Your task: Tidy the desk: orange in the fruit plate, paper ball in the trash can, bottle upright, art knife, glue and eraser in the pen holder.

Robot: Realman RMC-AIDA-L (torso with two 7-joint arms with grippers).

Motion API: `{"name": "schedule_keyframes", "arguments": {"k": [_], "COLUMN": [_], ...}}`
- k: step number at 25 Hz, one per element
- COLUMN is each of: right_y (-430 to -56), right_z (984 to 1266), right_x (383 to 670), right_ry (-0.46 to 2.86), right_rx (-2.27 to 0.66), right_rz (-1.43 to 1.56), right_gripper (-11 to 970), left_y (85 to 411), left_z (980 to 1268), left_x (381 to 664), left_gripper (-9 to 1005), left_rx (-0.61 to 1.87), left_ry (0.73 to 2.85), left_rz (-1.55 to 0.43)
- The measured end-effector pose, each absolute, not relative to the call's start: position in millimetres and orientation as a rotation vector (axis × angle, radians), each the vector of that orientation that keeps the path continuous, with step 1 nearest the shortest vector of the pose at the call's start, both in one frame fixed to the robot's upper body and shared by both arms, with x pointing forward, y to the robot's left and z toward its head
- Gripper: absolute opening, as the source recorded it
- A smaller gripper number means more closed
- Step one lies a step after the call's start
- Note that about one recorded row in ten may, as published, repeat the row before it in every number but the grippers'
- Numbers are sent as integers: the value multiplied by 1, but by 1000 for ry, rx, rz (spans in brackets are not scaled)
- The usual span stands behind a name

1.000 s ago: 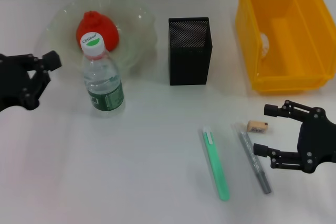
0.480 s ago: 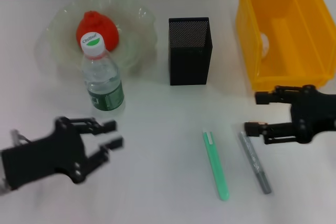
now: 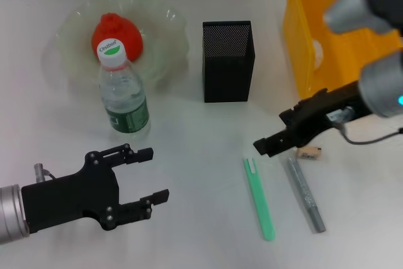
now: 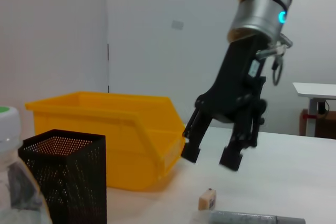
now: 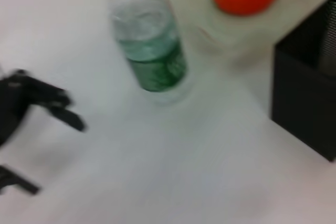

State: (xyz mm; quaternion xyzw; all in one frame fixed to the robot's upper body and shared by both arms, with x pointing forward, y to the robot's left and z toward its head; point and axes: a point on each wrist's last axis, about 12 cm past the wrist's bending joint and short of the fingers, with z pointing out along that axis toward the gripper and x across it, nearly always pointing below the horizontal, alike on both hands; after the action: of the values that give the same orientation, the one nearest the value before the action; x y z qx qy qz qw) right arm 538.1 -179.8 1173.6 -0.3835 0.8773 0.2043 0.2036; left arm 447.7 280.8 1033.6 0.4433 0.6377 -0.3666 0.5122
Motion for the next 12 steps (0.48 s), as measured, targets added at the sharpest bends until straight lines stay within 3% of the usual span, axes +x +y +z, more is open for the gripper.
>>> {"name": "schedule_keyframes", "arguments": {"k": [7,12], "right_y": [-142,-122], "right_z": [1167,1153], "right_x": [542,540], "right_ry": [2530,2552], "right_rx": [-1114,-1195], "right_rz": [430,385], "right_gripper": [841,841], "left_y": [281,281], "left_z": [1033,1033], "left_x": [448,448], "left_gripper": [798,819], "left_rx": [1072,1076], "left_ry": [1530,1529], "left_rz": [-875,-872]}}
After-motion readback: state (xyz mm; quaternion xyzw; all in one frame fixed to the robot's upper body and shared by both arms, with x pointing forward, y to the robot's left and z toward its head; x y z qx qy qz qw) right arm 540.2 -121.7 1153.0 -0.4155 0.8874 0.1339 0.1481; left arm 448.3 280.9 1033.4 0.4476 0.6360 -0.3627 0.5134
